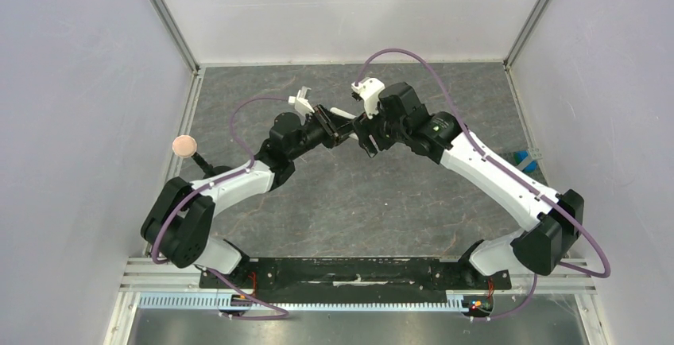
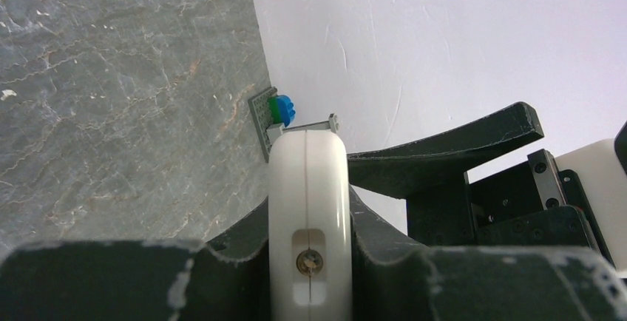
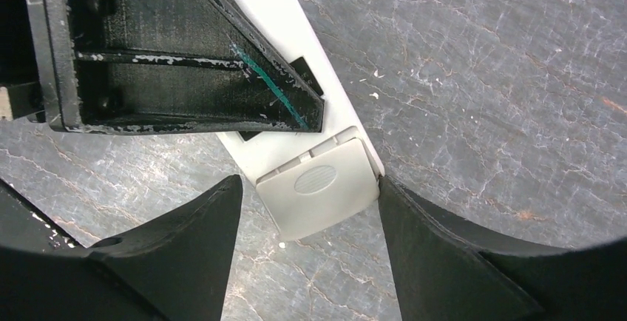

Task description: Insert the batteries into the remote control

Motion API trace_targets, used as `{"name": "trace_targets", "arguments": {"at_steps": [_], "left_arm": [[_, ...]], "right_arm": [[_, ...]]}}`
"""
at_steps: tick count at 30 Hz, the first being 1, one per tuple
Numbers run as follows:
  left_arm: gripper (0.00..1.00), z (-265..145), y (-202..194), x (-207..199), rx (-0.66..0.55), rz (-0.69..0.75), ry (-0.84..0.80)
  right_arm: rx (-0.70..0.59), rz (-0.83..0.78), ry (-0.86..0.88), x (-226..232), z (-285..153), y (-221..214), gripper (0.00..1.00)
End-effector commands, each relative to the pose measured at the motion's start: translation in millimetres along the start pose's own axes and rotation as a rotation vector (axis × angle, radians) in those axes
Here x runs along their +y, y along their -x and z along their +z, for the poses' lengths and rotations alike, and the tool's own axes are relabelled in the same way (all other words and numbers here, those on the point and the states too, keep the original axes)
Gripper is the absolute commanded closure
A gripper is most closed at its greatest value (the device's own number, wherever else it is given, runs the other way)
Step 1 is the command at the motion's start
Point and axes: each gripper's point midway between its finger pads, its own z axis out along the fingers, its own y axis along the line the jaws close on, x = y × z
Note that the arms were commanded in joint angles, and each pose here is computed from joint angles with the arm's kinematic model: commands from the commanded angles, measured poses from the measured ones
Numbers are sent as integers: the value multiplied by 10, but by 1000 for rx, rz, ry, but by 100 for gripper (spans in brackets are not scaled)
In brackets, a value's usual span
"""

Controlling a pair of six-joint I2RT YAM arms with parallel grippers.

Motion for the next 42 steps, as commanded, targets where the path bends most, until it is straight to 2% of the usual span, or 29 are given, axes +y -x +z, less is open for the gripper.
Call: {"name": "trace_targets", "arguments": {"at_steps": [1, 7, 21, 28, 37, 42], "left_arm": [[98, -13, -324, -341, 161, -106, -107], [98, 3, -335, -280, 171, -180, -87], [98, -10, -299, -171, 149, -223, -105], [98, -22, -287, -182, 145, -219, -117], [98, -55, -254, -208, 131, -239, -153], [98, -77, -224, -244, 120, -247, -172]], "right_arm": [[-203, -7, 36, 80, -34, 648, 30], [-197, 6, -16, -24, -51, 680, 28], [-258, 62, -53, -139, -248, 891, 19], [-285, 95, -89, -242, -333, 954, 18], [-335, 169, -134, -413, -416, 1005, 17], [-412, 300, -159, -561, -592, 1015, 18]]}}
